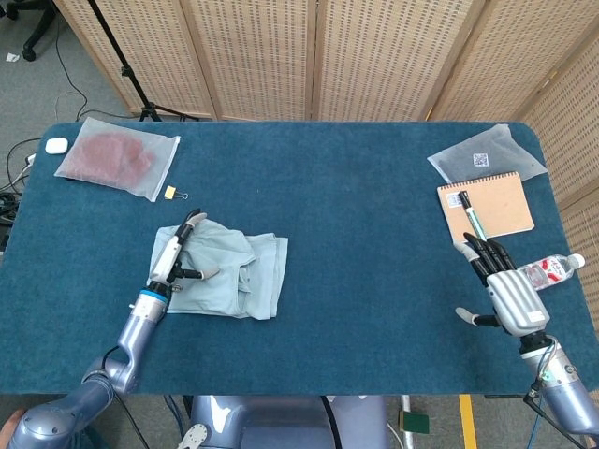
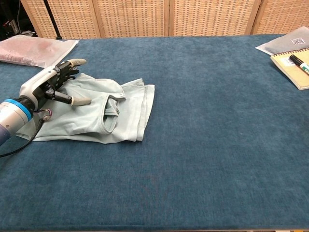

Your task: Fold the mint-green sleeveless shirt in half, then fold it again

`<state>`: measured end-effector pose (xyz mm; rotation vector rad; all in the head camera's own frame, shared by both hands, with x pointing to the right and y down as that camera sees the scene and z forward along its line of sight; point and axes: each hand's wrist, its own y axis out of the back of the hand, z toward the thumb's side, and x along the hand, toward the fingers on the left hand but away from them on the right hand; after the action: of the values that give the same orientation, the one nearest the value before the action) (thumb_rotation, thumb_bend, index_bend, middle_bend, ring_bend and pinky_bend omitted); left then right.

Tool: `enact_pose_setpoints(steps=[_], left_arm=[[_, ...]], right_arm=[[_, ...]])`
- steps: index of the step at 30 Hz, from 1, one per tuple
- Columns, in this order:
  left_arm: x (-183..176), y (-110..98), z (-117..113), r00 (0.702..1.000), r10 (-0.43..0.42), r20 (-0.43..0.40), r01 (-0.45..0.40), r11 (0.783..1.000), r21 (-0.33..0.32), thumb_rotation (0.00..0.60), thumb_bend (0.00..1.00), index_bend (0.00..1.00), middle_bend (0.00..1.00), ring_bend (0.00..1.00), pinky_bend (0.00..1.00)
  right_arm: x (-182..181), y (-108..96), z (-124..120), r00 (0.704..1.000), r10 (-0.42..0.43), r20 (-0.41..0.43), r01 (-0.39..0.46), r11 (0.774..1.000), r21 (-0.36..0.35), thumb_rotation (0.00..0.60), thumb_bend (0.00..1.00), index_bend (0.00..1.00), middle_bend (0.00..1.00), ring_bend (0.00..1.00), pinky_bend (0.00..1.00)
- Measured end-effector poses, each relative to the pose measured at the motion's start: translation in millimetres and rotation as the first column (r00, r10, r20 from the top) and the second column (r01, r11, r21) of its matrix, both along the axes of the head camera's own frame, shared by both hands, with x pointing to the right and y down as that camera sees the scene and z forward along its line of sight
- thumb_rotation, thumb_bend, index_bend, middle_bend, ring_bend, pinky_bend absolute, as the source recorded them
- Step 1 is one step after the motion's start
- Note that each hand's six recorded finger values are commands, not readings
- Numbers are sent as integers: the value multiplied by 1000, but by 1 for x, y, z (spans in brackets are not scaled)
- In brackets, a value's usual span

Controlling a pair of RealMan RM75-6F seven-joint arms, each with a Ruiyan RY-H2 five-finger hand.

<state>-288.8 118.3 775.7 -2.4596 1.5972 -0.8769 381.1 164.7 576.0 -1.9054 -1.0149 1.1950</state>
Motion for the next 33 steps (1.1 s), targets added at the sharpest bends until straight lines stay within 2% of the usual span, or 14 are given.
enact_pose_setpoints(steps=[8, 16, 21, 27, 29, 33], left_arm=[[-2, -7, -15, 999, -11, -43, 14, 998, 61, 600, 0, 0, 0, 0, 0], [-8, -20, -48, 993, -10, -118, 30, 986, 167, 600, 0, 0, 0, 0, 0], [-14, -24, -69, 991, 3, -130, 24, 978, 206, 600, 0, 0, 0, 0, 0], [-29, -31, -117, 997, 42, -72, -20, 959, 282, 600, 0, 0, 0, 0, 0], [-36, -33, -138, 998, 58, -13, -51, 950, 308, 600, 0, 0, 0, 0, 0], [-58, -35, -171, 982, 72, 175, -131, 927, 353, 600, 0, 0, 0, 0, 0]], right_arm=[[0, 1, -1, 1000, -2, 2, 2, 1000, 1, 600, 0, 0, 0, 0, 1], [-2, 3, -3, 1000, -7, 7, 7, 1000, 5, 600, 0, 0, 0, 0, 1], [-2, 3, -6, 1000, -7, 11, 7, 1000, 13, 600, 0, 0, 0, 0, 1], [-4, 5, -11, 1000, -17, 20, 17, 1000, 25, 600, 0, 0, 0, 0, 1], [-5, 6, -12, 1000, -20, 22, 20, 999, 26, 600, 0, 0, 0, 0, 1], [-7, 7, -14, 999, -26, 24, 26, 999, 34, 600, 0, 0, 0, 0, 1]])
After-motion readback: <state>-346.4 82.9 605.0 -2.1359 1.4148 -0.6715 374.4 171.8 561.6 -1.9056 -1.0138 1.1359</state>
